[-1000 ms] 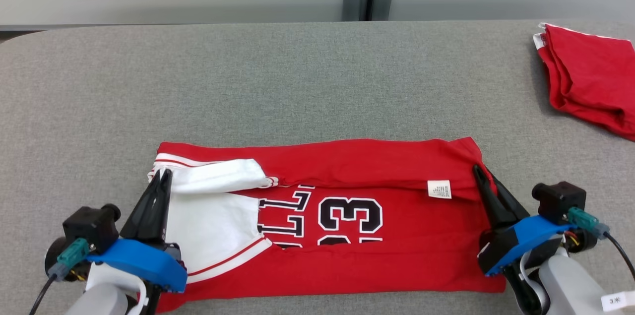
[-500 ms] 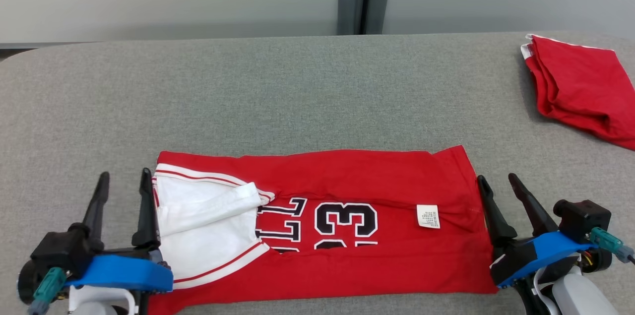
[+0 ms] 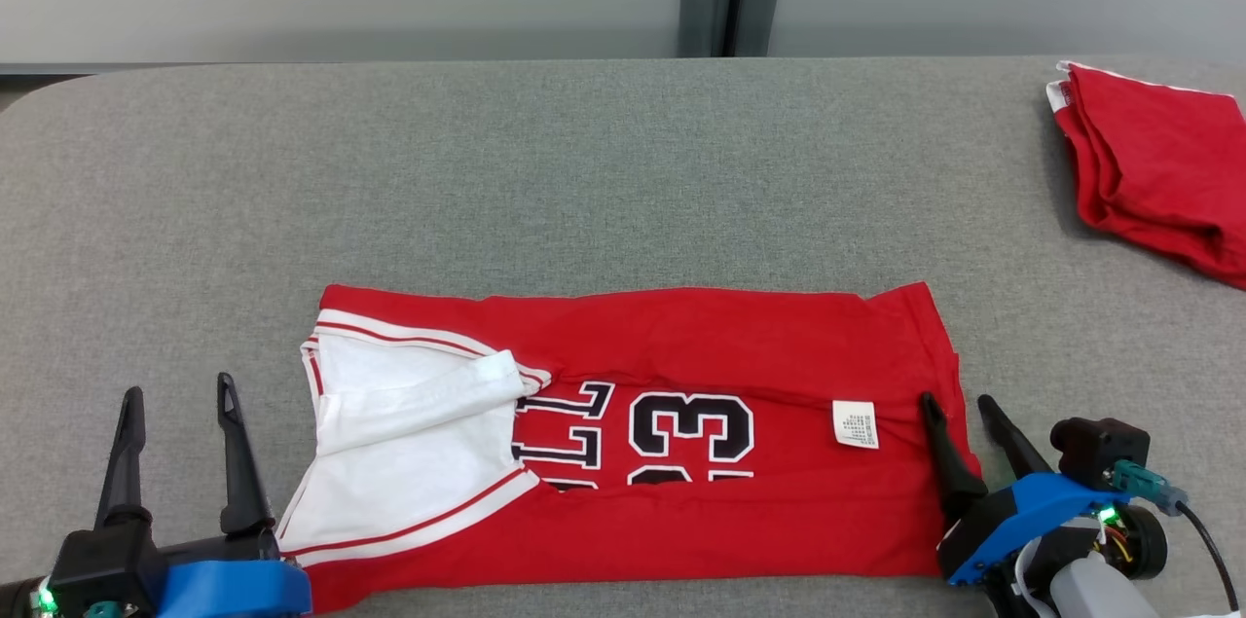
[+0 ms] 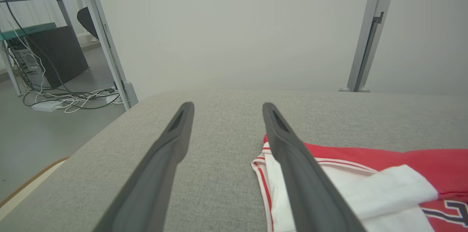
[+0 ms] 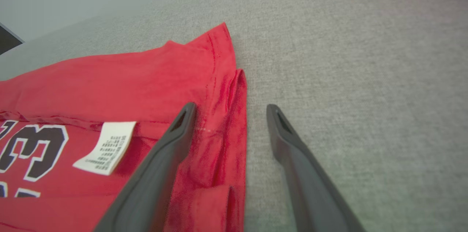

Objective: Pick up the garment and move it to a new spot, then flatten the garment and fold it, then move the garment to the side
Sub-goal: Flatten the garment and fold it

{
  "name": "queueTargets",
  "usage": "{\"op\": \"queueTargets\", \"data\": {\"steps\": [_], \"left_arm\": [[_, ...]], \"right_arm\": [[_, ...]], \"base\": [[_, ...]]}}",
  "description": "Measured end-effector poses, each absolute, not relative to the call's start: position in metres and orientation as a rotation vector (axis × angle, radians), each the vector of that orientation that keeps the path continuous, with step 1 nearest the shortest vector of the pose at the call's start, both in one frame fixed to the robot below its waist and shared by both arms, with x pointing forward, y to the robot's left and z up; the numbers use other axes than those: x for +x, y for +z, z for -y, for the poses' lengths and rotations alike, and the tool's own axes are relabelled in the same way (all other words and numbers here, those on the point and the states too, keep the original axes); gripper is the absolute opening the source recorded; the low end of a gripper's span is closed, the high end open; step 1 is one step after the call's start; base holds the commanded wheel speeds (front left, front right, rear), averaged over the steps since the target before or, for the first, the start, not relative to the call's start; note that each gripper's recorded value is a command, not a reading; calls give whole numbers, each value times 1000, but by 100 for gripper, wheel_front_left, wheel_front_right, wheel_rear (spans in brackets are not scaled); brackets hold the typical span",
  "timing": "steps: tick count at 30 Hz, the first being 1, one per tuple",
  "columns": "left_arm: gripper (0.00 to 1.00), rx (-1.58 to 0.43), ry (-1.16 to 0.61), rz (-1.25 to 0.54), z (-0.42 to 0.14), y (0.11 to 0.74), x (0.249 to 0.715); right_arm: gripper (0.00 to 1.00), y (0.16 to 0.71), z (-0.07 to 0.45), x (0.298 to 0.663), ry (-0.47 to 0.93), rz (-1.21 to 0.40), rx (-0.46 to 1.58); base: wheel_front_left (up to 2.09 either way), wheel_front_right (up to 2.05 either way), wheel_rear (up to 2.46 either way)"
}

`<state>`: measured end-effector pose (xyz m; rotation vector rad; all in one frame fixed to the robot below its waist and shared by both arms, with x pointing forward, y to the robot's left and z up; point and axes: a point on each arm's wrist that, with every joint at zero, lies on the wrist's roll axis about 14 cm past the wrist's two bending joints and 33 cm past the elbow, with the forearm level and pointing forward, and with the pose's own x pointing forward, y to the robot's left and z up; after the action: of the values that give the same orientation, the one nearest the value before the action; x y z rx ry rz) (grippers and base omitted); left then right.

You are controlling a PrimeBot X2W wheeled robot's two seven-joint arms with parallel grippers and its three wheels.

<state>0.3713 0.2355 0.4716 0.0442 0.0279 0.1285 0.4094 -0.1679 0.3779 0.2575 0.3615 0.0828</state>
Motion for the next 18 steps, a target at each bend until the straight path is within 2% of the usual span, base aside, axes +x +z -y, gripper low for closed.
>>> {"op": "queueTargets", "data": {"steps": [4, 5, 6, 7, 13, 18], "left_arm": [[100, 66, 140, -70, -237, 459, 365], [100, 63, 145, -81, -238, 456, 363], [100, 61, 151, -89, -240, 453, 361], [100, 63, 152, -91, -240, 453, 360], [100, 67, 173, -87, -247, 455, 355], [100, 62, 168, -55, -244, 465, 354]], "right_arm": [[100, 370, 161, 407, 87, -390, 268], [80, 368, 159, 407, 91, -397, 269], [16, 367, 157, 406, 94, -402, 271], [0, 366, 154, 405, 100, -406, 275], [0, 372, 138, 404, 126, -391, 326], [0, 388, 184, 410, 37, -332, 301]], "base": [[0, 0, 0], [0, 0, 0], [0, 0, 0], [0, 0, 0], [0, 0, 0], [0, 0, 0]]}}
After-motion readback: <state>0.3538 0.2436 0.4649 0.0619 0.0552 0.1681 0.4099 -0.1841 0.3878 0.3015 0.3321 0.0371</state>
